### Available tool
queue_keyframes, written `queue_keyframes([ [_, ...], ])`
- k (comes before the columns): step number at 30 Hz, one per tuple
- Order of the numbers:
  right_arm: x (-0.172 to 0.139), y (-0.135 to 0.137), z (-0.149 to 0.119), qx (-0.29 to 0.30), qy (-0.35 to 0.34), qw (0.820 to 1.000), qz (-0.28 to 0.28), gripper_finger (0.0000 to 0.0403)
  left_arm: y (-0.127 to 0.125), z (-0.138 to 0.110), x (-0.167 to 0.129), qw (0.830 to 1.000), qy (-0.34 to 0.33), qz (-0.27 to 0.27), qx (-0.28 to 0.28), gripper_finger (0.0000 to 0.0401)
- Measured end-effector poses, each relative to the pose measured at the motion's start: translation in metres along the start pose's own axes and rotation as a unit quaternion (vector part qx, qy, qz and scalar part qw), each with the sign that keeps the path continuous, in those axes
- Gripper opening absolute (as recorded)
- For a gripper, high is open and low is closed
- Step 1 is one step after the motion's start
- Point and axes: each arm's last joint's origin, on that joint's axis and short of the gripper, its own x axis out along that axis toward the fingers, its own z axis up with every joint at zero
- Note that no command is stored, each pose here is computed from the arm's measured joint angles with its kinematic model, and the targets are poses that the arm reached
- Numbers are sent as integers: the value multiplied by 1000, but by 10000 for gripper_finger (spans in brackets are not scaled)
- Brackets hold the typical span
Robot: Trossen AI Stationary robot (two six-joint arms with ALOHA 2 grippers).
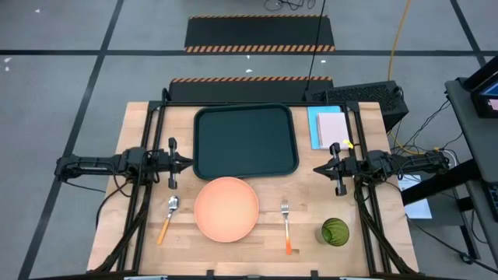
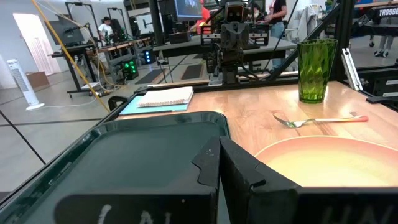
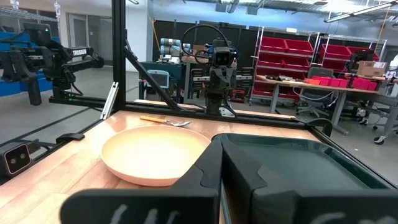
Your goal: Pick and place plate/cup/fork/spoon on tray
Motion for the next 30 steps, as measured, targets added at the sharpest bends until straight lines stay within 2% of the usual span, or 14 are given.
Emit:
queue_keyframes([
  [25,0,0,0,0,-2,1000,0,0,0,0,0,1000,0,0,0,10],
  [30,0,0,0,0,-2,1000,0,0,1,4,0,999,-21,5,33,10],
])
